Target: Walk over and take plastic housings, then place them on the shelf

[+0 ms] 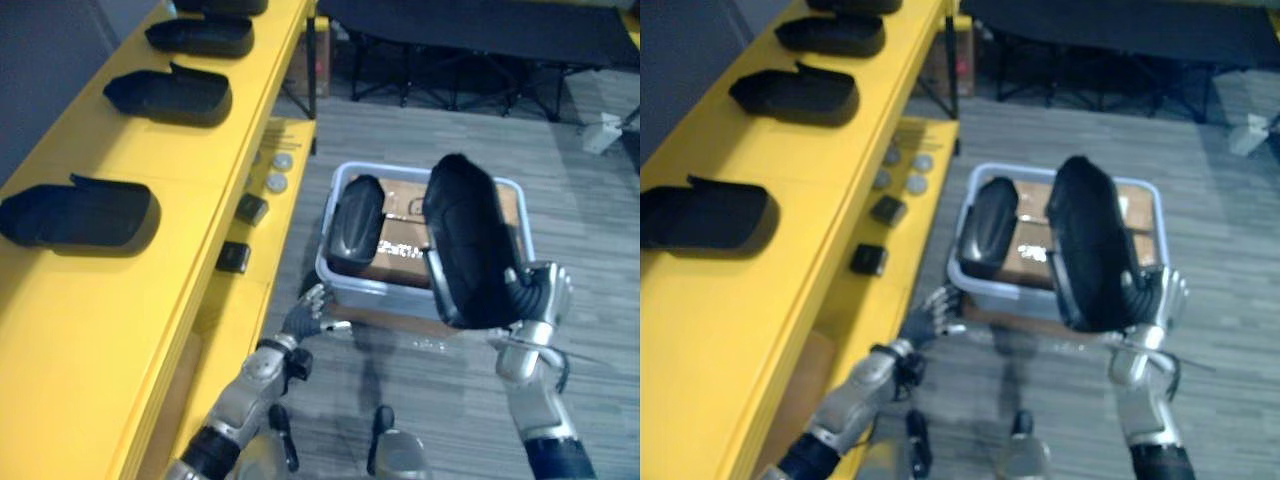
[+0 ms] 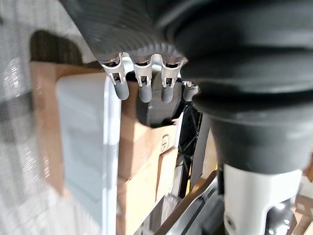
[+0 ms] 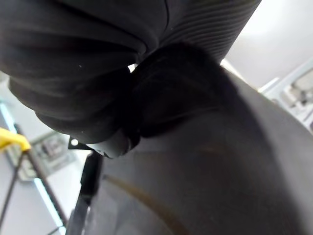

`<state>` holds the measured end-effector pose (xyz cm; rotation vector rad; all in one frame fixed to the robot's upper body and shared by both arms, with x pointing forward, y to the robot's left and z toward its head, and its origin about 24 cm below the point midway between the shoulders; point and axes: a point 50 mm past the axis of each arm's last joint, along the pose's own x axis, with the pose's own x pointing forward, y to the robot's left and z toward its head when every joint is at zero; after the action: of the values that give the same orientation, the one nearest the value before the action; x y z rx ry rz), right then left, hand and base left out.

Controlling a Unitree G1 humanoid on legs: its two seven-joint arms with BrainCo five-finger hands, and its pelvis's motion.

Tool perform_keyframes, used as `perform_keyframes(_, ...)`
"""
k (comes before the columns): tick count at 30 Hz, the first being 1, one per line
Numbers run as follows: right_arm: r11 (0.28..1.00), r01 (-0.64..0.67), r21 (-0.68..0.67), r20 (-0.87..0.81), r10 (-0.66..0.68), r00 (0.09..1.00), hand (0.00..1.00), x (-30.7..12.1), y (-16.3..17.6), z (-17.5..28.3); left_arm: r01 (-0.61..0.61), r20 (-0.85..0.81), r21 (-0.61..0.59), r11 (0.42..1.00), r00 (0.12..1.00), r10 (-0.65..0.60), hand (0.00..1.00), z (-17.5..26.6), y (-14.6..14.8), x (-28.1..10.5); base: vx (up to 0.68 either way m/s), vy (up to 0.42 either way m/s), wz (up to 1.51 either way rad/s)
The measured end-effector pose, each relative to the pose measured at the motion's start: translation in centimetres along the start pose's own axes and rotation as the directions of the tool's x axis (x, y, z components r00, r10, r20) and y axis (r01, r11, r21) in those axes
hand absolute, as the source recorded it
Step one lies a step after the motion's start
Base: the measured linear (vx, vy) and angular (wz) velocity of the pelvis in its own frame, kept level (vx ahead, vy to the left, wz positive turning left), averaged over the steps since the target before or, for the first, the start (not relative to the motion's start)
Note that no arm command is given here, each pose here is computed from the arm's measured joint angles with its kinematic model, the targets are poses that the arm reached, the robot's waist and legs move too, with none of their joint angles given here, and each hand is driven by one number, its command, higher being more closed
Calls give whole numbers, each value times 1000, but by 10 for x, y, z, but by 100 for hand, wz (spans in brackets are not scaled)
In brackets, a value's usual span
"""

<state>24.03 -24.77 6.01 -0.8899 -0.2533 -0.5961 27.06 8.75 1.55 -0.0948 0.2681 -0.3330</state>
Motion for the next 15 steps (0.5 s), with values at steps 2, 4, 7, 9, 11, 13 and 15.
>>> perform_keyframes(2, 1000, 0, 13, 48, -1, 999, 100, -3, 2, 5, -15, -16, 14, 1000, 1000, 15, 0, 0, 3, 5, -5, 2, -2)
perform_keyframes(4, 1000, 2, 28, 90, -4, 996, 100, -6, 4, 10, -33, -44, 23, 999, 998, 34, 0, -3, 6, 9, -15, -1, -2)
perform_keyframes(7, 998, -15, 63, 151, 5, 989, 100, -11, 9, 19, -62, -146, 28, 998, 987, 66, 0, -20, 11, 9, -23, 5, -13)
perform_keyframes(9, 996, -18, 82, 161, 5, 987, 100, -14, 11, 21, -68, -202, -9, 998, 977, 64, 0, -28, 11, 10, -7, 4, -5)
perform_keyframes(11, 995, -21, 95, 169, 5, 986, 100, -16, 12, 23, -63, -246, -52, 997, 968, 48, 0, -33, 7, 10, 0, 0, 0)
perform_keyframes(13, 993, -27, 114, 187, 5, 982, 100, -18, 15, 27, -57, -296, -105, 993, 955, 24, 0, -40, 3, 10, 0, 0, 0)
perform_keyframes(15, 991, -42, 126, 201, 16, 980, 100, -21, 18, 31, -50, -323, -142, 989, 946, 2, 0, -43, -1, 10, 0, 0, 0)
